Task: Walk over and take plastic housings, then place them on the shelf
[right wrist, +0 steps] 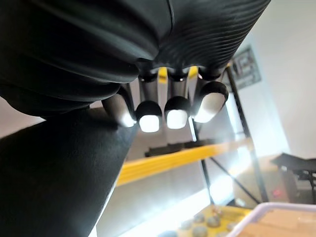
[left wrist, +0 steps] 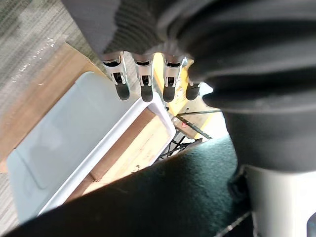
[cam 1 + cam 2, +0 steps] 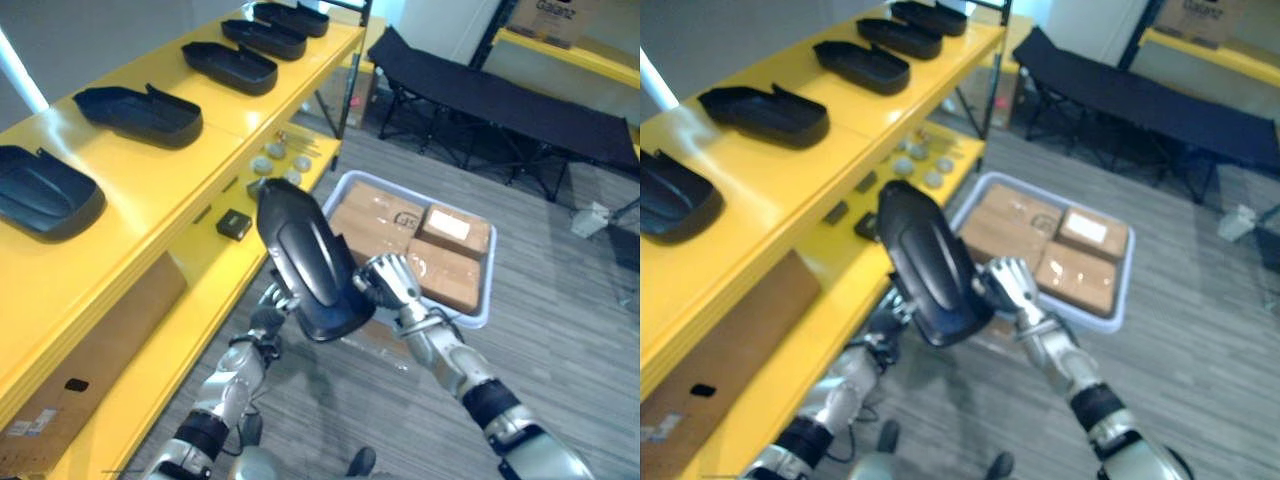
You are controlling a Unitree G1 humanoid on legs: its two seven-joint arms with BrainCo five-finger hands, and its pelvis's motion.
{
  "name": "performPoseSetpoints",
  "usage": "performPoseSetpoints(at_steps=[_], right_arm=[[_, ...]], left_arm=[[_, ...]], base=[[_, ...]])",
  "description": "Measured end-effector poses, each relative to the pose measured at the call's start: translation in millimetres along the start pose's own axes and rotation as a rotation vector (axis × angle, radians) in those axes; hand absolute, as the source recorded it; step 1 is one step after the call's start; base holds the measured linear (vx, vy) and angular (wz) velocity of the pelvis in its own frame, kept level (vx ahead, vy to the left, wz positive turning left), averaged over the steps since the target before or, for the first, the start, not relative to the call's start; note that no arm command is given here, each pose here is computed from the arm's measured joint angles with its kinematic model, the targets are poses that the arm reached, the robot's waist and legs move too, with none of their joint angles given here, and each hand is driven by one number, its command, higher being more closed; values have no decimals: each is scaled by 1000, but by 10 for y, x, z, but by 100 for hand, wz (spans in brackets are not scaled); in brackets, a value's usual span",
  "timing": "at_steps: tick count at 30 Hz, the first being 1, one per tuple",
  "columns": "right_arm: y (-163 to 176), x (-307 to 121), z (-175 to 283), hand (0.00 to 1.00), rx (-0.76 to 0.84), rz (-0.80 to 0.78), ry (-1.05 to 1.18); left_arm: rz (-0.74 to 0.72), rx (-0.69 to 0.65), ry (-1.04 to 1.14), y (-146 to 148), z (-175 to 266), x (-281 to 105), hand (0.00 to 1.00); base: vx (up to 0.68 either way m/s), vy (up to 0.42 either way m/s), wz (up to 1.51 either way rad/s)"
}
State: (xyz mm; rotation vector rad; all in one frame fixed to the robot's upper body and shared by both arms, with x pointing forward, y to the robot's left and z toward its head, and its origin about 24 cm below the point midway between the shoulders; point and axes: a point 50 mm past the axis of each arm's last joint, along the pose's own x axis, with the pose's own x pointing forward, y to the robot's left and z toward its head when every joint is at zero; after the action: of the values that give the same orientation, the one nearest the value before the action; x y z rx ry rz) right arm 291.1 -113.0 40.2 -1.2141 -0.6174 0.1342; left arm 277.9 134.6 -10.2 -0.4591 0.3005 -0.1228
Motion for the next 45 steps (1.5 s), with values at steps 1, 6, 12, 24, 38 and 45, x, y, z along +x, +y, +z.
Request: performPoseSetpoints(at_steps=[1,6,12,24,38,45], right_arm=[[10,-12,7,100,-2,1,-2],[108,-102,77,100,14,36,-15],[185,-157,211,100,46,42,-66],[142,-170,313,100,111,-52,-88],[-144,107,339,0,283,-254,9],[-122,154,304,0,589,-185,147]], left_arm=[[7,-20,-1,10,3,0,100],[48,-55,-57,87,76,-5,100],[69,-51,-73,135,101,-7,100],[30,113,20,114,93,50,100],[-122,237,-104,-250,327,137,100],[-54,344,-228,-302,496,46,100]], base=[[0,0,0],[0,0,0],[0,0,0],[0,0,-2],[0,-1,-1],[3,-1,7]])
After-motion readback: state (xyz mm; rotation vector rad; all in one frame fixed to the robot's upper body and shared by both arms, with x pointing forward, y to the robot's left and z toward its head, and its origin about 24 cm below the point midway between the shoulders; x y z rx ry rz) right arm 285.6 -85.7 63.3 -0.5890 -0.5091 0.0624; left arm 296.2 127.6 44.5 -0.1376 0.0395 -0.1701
